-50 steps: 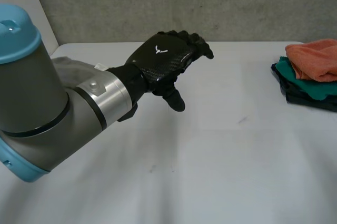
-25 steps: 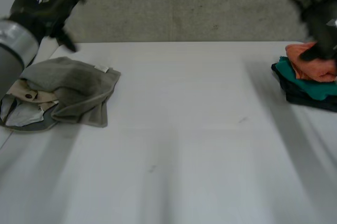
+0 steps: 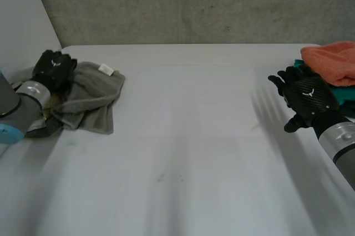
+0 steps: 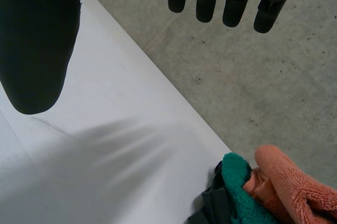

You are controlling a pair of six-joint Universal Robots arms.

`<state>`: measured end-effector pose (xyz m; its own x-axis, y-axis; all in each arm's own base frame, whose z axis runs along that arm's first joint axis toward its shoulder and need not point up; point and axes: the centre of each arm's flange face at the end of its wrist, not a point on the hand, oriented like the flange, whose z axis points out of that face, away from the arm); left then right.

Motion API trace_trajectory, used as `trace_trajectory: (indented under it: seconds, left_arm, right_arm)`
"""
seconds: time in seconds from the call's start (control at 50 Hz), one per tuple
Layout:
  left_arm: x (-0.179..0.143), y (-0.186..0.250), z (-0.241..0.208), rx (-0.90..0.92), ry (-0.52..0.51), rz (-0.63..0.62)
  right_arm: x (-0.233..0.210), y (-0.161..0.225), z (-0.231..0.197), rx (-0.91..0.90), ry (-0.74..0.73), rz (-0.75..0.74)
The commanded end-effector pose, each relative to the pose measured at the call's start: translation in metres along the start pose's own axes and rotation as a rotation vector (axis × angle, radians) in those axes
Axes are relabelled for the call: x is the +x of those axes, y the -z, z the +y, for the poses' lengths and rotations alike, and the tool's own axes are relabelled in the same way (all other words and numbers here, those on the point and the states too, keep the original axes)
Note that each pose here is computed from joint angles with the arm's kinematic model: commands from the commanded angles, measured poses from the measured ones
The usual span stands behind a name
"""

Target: Fold the laundry.

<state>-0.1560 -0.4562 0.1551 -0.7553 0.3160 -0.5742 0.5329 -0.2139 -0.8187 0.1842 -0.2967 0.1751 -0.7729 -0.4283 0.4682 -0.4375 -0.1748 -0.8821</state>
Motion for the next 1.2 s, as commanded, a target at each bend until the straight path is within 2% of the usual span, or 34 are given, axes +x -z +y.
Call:
trace_trajectory:
  seconds: [0.02,0.1,0.16,0.22,0.24,0.3,0.32,0.38,0.4,0.46,0.48,0.56,0.68,0.78,0.92,1.04,1.2]
  left_arm:
    - [-0.006,0.02,-0.099,0.211,0.197,-0.015]
    - [0.013,0.038,-0.16,0.333,0.373,0.068]
    - [0.018,0.058,-0.211,0.44,0.474,0.122]
    - [0.025,0.071,-0.239,0.499,0.546,0.164]
    - [0.036,0.075,-0.249,0.512,0.592,0.193]
    - [0.065,0.082,-0.264,0.522,0.645,0.256]
    - [0.092,0.087,-0.269,0.512,0.668,0.314]
    - [0.134,0.092,-0.266,0.475,0.678,0.403]
    - [0.16,0.094,-0.258,0.441,0.675,0.448]
    - [0.193,0.093,-0.239,0.379,0.652,0.494]
    - [0.213,0.093,-0.225,0.341,0.618,0.52]
    - [0.246,0.096,-0.2,0.29,0.497,0.55]
    - [0.242,0.094,-0.195,0.268,0.429,0.48]
    - [0.206,0.102,-0.219,0.28,0.434,0.365]
    - [0.167,0.121,-0.219,0.202,0.438,0.255]
    - [0.159,0.153,-0.2,0.078,0.438,0.244]
    - [0.162,0.183,-0.152,-0.206,0.417,0.206]
  right_arm:
    - [0.003,0.001,-0.002,0.006,0.003,0.011]
    - [0.006,0.001,-0.007,0.013,0.006,0.018]
    - [0.009,0.004,-0.012,0.001,-0.001,0.035]
    - [0.013,0.006,-0.013,-0.026,-0.016,0.065]
    - [0.014,0.006,-0.013,-0.034,-0.019,0.073]
    - [0.017,0.007,-0.012,-0.061,-0.034,0.102]
    - [0.018,0.007,-0.011,-0.066,-0.034,0.108]
    - [0.019,0.007,-0.011,-0.069,-0.037,0.118]
    - [0.019,0.007,-0.011,-0.071,-0.036,0.118]
    - [0.019,0.007,-0.011,-0.073,-0.037,0.118]
    - [0.019,0.007,-0.01,-0.074,-0.037,0.118]
    - [0.019,0.007,-0.01,-0.073,-0.037,0.116]
    - [0.021,0.006,-0.011,-0.071,-0.037,0.121]
    - [0.02,0.007,-0.011,-0.086,-0.042,0.107]
    - [0.014,0.013,-0.016,-0.171,-0.087,0.01]
    - [0.007,0.017,-0.021,-0.193,-0.103,-0.086]
    - [-0.011,0.038,-0.026,-0.239,0.015,-0.258]
